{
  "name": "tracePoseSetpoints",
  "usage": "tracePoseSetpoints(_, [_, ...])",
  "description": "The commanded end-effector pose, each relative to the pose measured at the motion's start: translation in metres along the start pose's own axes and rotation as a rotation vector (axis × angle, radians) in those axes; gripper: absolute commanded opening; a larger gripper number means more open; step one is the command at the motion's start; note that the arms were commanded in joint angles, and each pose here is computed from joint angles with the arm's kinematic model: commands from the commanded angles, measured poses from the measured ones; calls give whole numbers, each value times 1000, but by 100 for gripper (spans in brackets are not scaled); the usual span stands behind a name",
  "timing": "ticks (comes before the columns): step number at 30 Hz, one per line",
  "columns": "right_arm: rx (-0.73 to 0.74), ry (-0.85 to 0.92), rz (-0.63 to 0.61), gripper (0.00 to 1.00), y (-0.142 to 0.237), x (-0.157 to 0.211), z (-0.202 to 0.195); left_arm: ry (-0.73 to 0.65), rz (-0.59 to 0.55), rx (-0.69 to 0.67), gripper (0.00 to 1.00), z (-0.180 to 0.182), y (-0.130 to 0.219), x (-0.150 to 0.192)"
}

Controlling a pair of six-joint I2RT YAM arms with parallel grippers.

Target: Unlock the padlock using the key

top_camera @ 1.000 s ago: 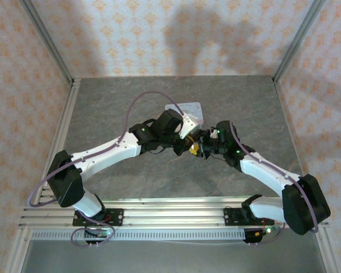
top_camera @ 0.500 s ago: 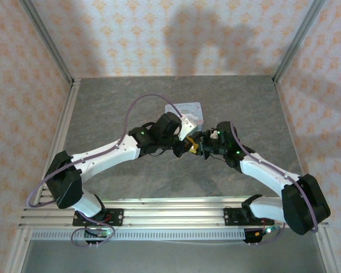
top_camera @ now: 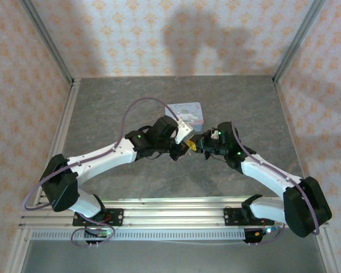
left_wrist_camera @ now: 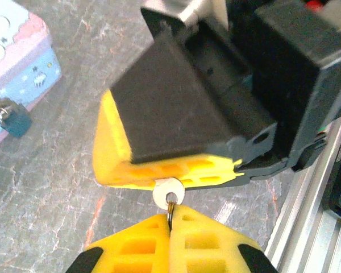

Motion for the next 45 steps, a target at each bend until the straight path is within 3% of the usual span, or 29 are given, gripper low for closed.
tracePoseSetpoints(1, [-45,45,10,1,7,7,12,4,-10,7,0,-1,5,2])
tracePoseSetpoints(9, [-56,193,-30,0,16,9,18,36,-34,0,0,-2,12,1])
tracePoseSetpoints(11, [-57,283,-58,0,22,10,23,55,-53,-10,15,-1,17,1])
tracePoseSetpoints(14, [-9,464,-101,0,34,12,31,110,-94,-23,28,0,26,5])
tracePoseSetpoints(21, [104,927,-130,0,54,20,61,278,-154,-89,40,8,49,19])
tracePoseSetpoints(24, [72,1080,-127,0,53,25,71,342,-176,-113,43,9,61,21])
tracePoseSetpoints(28, [-9,1236,-137,0,51,35,85,396,-241,-134,56,11,79,24])
tracePoseSetpoints(31, [-54,1263,-123,0,50,38,94,445,-337,-112,70,12,92,26])
tracePoseSetpoints(33, [-94,1263,-92,0,49,42,101,474,-413,-39,74,8,98,25])
tracePoseSetpoints(36, [-182,1245,-35,0,46,49,108,473,-493,53,75,2,104,24])
tracePoseSetpoints(45, [-353,1090,19,0,36,41,110,439,-566,224,74,-6,97,17])
Point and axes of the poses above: each hand's point on the last joint's axis, 136 mm out from that joint toward the fingers, its own y axis back along the fingers, its own z axis along the line the jaws close on, x = y × z, the point moved 7 cm from there along y, back along the fingers, and after that the axes turned 5 degrees about y, right-handed, at the moved point
